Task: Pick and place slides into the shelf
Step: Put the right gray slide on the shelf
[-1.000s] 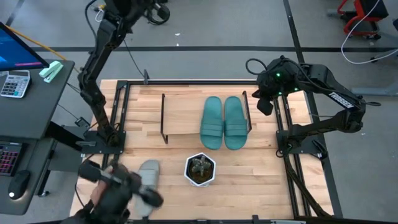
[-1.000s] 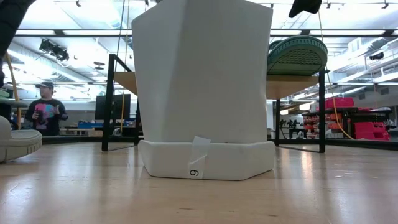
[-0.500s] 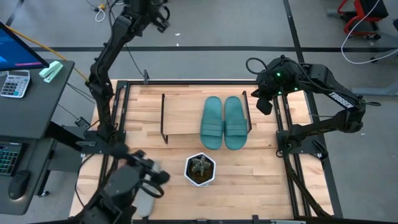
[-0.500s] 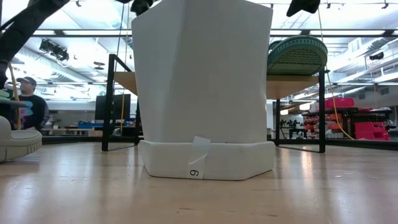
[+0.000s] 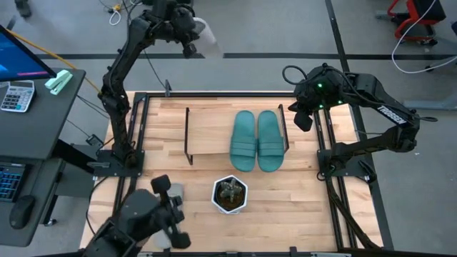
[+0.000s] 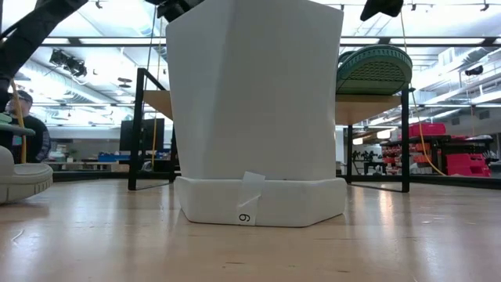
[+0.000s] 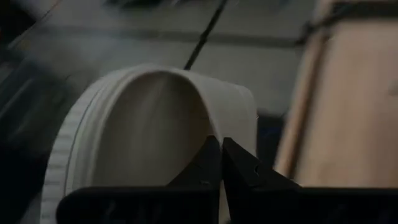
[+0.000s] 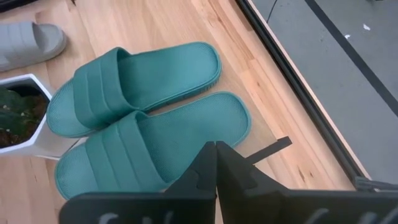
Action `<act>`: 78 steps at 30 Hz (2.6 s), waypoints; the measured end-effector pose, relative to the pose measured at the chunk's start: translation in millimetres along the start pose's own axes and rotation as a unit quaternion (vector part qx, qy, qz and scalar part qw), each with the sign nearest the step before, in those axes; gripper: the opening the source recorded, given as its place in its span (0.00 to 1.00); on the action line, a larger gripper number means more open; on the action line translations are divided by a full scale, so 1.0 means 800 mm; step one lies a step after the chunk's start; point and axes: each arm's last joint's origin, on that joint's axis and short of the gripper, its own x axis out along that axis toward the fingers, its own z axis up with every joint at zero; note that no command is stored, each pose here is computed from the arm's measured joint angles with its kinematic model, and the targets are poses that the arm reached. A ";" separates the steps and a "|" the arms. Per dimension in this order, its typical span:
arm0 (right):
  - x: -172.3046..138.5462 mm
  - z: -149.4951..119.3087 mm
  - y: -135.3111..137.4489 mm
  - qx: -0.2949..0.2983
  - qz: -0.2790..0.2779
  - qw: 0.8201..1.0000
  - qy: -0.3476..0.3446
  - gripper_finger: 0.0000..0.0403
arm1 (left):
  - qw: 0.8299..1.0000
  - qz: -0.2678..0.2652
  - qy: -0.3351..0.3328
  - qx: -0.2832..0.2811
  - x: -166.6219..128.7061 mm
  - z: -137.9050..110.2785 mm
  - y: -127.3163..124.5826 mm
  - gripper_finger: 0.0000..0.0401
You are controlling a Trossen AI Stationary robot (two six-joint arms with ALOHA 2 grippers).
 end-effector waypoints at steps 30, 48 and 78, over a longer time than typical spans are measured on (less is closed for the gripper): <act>0.000 0.000 0.000 0.017 0.000 1.000 0.000 0.01 | 0.906 -0.418 -0.040 -0.061 -0.035 -0.027 -0.063 0.02; 0.000 -0.001 0.000 0.015 0.005 1.000 0.005 0.01 | 0.879 -0.469 0.041 -0.084 0.006 -0.040 -0.111 0.02; 0.000 -0.001 0.001 0.016 0.009 1.000 0.007 0.01 | 0.858 -0.507 -0.028 -0.070 -0.028 -0.023 -0.124 0.02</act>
